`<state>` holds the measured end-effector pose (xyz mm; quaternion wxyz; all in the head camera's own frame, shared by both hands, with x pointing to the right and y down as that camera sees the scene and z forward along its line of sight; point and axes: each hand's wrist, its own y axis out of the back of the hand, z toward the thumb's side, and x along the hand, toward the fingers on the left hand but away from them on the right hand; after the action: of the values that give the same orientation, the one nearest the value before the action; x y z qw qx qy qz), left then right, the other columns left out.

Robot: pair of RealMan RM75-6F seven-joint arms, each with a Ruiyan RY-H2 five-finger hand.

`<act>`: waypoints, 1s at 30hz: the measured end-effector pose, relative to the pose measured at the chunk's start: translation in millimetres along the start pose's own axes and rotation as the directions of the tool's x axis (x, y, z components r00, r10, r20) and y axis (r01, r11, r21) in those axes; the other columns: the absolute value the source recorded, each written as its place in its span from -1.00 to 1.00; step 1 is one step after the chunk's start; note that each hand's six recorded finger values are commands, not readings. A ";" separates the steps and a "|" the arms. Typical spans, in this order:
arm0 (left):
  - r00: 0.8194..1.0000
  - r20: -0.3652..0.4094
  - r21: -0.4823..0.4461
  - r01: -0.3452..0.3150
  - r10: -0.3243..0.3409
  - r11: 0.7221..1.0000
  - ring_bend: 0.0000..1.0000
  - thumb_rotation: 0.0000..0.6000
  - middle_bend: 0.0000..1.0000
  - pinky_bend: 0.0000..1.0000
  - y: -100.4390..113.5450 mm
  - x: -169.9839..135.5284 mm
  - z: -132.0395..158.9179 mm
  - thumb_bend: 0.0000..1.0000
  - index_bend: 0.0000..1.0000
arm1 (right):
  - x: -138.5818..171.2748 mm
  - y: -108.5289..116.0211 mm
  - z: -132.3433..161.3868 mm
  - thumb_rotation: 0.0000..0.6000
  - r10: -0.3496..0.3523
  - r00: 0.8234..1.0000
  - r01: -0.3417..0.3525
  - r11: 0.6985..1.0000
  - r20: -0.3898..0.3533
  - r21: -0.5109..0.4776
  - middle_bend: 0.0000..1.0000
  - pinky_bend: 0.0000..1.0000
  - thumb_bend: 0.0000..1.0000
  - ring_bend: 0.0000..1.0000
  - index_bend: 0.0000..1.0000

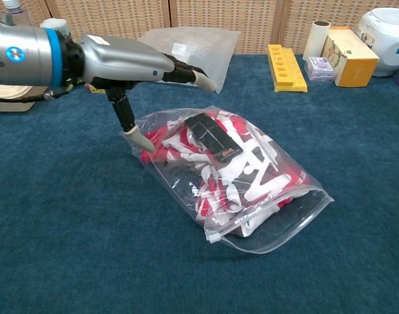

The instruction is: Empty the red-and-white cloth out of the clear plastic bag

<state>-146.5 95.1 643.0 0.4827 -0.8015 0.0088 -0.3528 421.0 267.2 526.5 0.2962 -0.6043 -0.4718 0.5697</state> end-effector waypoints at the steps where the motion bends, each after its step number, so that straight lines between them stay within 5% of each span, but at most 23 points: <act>1: 1.000 0.011 0.015 -0.002 0.002 1.000 -1.00 0.65 -1.00 -0.96 0.3 5.4 2.3 -0.92 -1.00 | 0.0 0.3 -0.5 0.72 -0.001 1.000 0.001 1.000 0.002 0.001 -0.53 -0.69 -0.64 -0.60 -0.28; 13: 0.997 0.082 0.107 -0.019 0.010 0.994 -1.00 0.73 -1.00 -0.96 5.3 71.7 22.7 -0.98 -1.00 | -0.1 2.8 -9.3 0.72 -0.009 0.999 0.009 1.000 0.043 -0.002 -0.53 -0.69 -0.64 -0.60 -0.29; 22: 0.989 0.082 0.149 0.107 -0.120 0.983 -1.00 0.93 -1.00 -0.95 1.6 120.0 34.3 -0.99 -1.00 | -1.0 3.8 -11.8 0.70 -0.017 0.999 0.017 1.000 0.052 -0.007 -0.53 -0.68 -0.64 -0.60 -0.30; 26: 0.979 0.088 0.152 0.171 -0.185 0.973 -0.88 1.00 -0.85 -0.70 -9.9 135.6 47.7 -0.98 -0.46 | -0.8 3.7 -12.2 0.71 -0.018 0.999 0.018 1.000 0.051 -0.009 -0.53 -0.68 -0.64 -0.60 -0.30; 30: 0.976 0.100 0.140 0.176 -0.191 0.974 -0.26 1.00 -0.24 -0.15 -16.4 135.1 52.4 -0.89 0.30 | -1.2 4.4 -12.7 0.72 -0.022 0.999 0.022 1.000 0.050 -0.011 -0.53 -0.67 -0.64 -0.60 -0.30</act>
<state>-20.4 96.2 716.2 0.4989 -0.7844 -0.1158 -0.3498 434.4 266.7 525.3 0.2869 -0.5864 -0.4890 0.5785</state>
